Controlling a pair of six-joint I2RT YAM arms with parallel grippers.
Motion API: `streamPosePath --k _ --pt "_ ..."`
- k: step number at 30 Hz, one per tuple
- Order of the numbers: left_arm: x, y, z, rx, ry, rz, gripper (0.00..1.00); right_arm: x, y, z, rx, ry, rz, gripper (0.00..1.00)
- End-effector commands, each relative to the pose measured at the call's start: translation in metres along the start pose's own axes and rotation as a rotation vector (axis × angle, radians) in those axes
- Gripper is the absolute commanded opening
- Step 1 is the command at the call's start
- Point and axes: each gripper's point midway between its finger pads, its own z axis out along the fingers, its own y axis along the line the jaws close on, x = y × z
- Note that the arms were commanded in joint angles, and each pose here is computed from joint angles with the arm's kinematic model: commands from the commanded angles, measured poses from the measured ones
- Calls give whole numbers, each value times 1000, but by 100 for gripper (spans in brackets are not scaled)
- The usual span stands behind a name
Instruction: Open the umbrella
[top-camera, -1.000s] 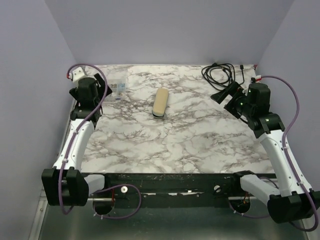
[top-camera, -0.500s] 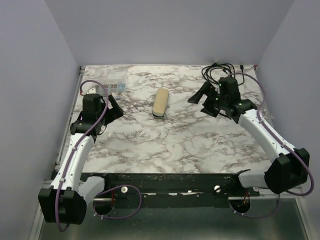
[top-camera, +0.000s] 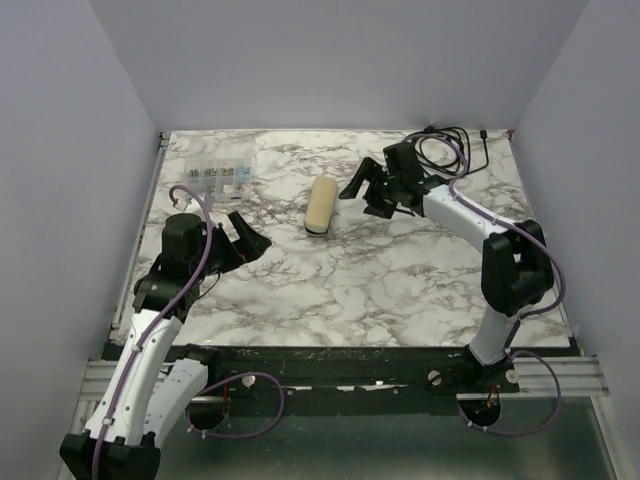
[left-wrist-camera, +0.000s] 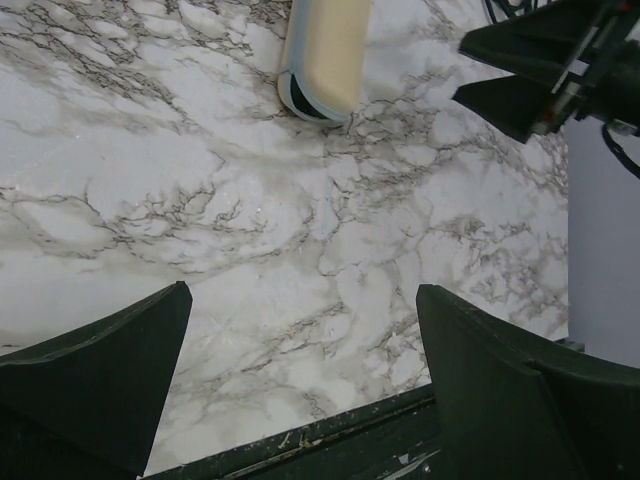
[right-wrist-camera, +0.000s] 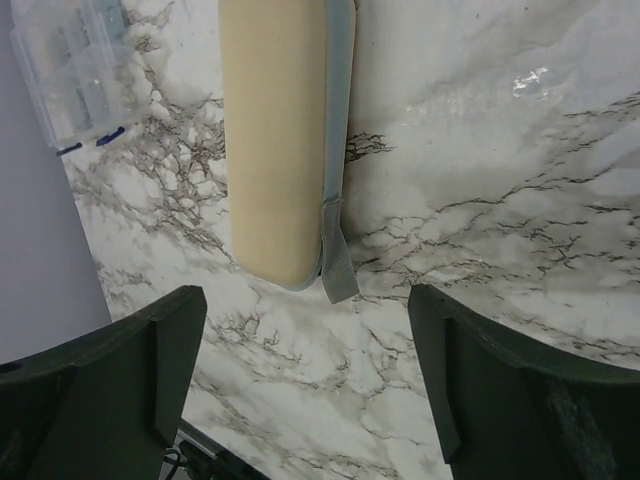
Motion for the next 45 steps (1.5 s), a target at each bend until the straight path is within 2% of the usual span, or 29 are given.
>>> streamPosePath --k 1,14,26,29,33,38,45 --pt "17 -9 -21 57 35 -7 98 4 19 32 -57 16 -41 89" --pt "47 -2 -55 83 54 32 99 28 13 111 -32 99 -40 89" --pt "46 0 -61 73 38 70 99 71 -12 152 43 192 -78 85" --pt "46 1 -61 75 37 72 99 78 -16 156 53 206 -82 79" --pt "46 1 -61 72 38 72 99 77 -15 156 53 210 -92 61" --pt "46 1 -60 67 45 69 99 62 10 140 6 188 -133 48" --pt "36 -6 -66 67 33 108 99 44 69 81 -177 170 -197 41"
